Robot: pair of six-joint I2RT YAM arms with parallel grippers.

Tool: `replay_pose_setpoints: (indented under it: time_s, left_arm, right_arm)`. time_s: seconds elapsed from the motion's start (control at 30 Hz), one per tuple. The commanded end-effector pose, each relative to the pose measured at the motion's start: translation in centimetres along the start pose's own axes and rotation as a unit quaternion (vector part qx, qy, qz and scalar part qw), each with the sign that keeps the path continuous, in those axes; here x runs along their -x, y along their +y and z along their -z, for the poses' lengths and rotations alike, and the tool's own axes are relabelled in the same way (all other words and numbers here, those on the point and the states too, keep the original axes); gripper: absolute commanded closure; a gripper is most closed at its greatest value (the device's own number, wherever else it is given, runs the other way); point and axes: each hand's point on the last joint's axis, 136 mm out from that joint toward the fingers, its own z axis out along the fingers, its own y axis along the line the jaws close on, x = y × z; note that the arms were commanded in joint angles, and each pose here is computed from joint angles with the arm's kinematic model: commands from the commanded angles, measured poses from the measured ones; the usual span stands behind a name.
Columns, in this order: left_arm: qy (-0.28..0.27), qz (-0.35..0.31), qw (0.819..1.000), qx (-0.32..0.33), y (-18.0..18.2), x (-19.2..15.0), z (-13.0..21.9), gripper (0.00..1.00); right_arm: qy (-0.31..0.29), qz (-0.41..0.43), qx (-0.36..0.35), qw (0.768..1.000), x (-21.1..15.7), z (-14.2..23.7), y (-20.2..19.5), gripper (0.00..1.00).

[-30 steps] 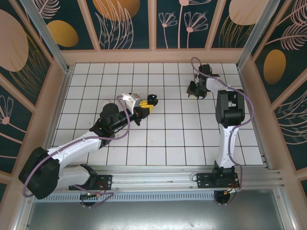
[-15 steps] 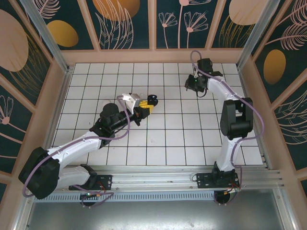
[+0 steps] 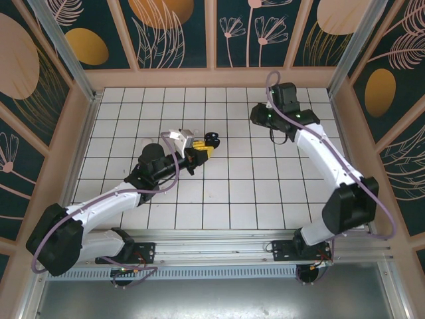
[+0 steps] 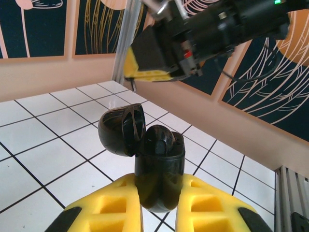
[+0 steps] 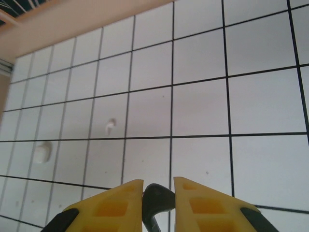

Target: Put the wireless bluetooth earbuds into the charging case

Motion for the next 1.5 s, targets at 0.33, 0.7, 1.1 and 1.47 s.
replay_pose_setpoints:
  time_s: [0.33,0.7,1.1,1.47]
  left_arm:
    - [-0.058,-0.016,0.997,-0.052,-2.0,4.4,-0.6,1.0]
    - [-0.08,-0.021,0.994,-0.07,-2.8,5.5,-0.3,1.0]
    - [-0.086,-0.009,0.994,-0.073,-2.8,5.7,-0.3,1.0]
    - [-0.09,-0.01,0.993,-0.072,-2.8,5.8,-0.2,1.0]
  right_arm:
    - [-0.07,0.016,0.15,0.986,-0.4,10.1,8.7,0.8]
    - [-0.126,0.061,0.258,0.956,-1.9,14.7,14.1,0.8]
    - [-0.128,0.072,0.266,0.953,-3.7,12.9,16.0,0.8]
    - [-0.11,0.077,0.261,0.956,-4.4,11.4,16.9,0.8]
